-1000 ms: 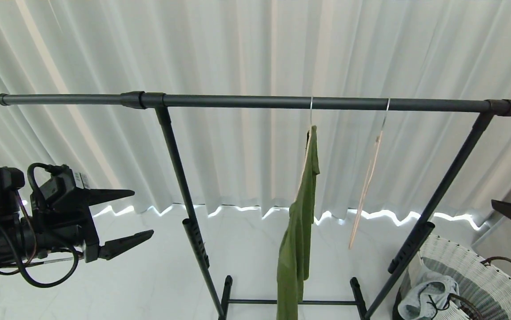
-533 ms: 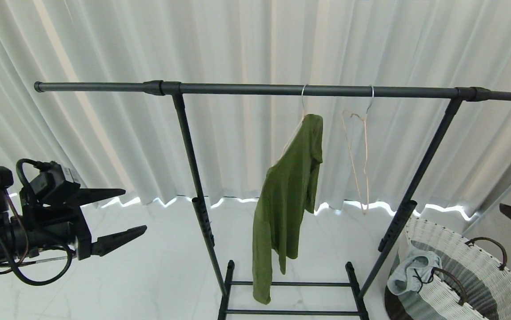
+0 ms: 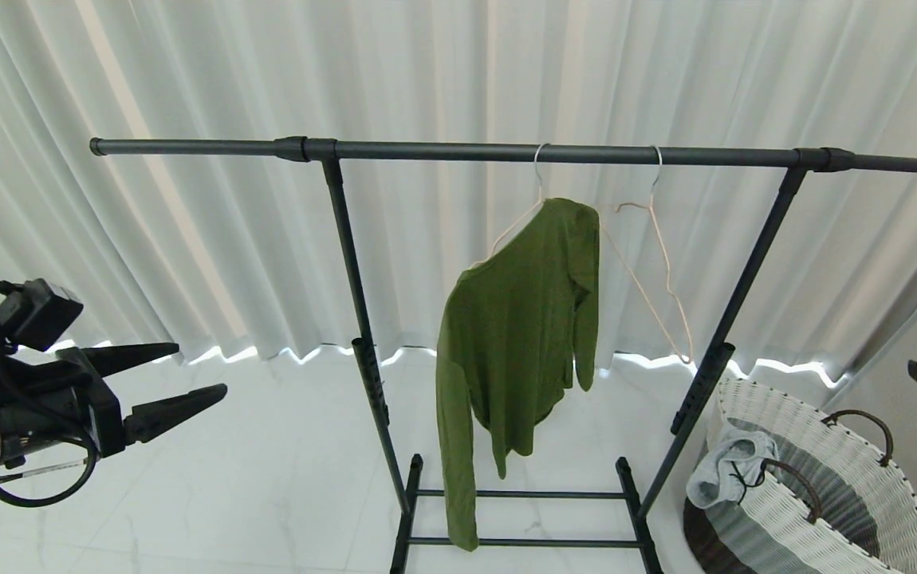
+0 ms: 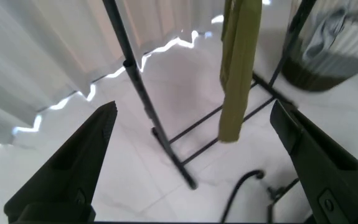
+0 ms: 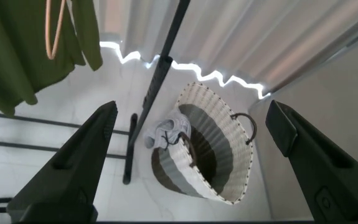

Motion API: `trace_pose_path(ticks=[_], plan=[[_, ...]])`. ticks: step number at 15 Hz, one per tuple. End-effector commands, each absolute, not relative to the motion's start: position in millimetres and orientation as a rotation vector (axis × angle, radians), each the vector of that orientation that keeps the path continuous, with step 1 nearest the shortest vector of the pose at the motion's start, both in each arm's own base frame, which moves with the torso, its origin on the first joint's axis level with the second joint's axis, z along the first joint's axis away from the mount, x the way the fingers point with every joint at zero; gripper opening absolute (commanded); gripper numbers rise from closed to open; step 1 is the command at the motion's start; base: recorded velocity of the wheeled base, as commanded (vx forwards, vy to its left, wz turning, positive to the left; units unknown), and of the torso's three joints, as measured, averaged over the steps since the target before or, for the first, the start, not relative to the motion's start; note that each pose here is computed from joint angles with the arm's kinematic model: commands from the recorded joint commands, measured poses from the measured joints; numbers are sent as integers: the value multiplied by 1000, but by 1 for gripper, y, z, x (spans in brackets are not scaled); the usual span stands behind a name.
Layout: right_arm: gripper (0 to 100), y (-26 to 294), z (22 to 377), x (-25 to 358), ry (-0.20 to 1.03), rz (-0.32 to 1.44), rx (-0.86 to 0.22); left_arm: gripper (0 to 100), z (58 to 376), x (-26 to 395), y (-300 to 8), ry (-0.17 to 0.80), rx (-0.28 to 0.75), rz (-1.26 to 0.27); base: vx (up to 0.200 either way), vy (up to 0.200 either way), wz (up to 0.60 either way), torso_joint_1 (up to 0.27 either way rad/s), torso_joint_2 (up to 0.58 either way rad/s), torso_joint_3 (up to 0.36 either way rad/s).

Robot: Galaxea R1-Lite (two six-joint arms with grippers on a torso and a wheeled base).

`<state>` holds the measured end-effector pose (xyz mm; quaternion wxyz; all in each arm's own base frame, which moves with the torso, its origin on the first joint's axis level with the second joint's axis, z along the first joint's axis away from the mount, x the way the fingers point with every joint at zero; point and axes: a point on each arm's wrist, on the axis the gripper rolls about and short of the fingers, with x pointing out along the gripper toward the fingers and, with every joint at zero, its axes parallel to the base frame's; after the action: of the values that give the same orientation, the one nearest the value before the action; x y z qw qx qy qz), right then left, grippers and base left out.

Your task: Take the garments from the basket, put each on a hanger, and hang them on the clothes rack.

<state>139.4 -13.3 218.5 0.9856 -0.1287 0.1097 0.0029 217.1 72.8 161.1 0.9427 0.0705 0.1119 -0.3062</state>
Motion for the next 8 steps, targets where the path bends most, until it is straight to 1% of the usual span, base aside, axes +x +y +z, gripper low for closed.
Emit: trace_pose_path(ticks=[1,3,4,8], plan=[[100,-13,217,137,222,7,-264,100,180,207,67,189,126,-613,0,0,0,0,0,0],[100,-13,217,136,217,7,-283,100,186,199,67,179,99,-590,0,0,0,0,0,0],[100,-13,216,136,220,8,-284,100,186,199,67,180,98,-589,0,0,0,-115,261,134],[100,-14,214,135,229,1,-284,100,184,199,68,185,94,-585,0,0,0,-210,480,256]])
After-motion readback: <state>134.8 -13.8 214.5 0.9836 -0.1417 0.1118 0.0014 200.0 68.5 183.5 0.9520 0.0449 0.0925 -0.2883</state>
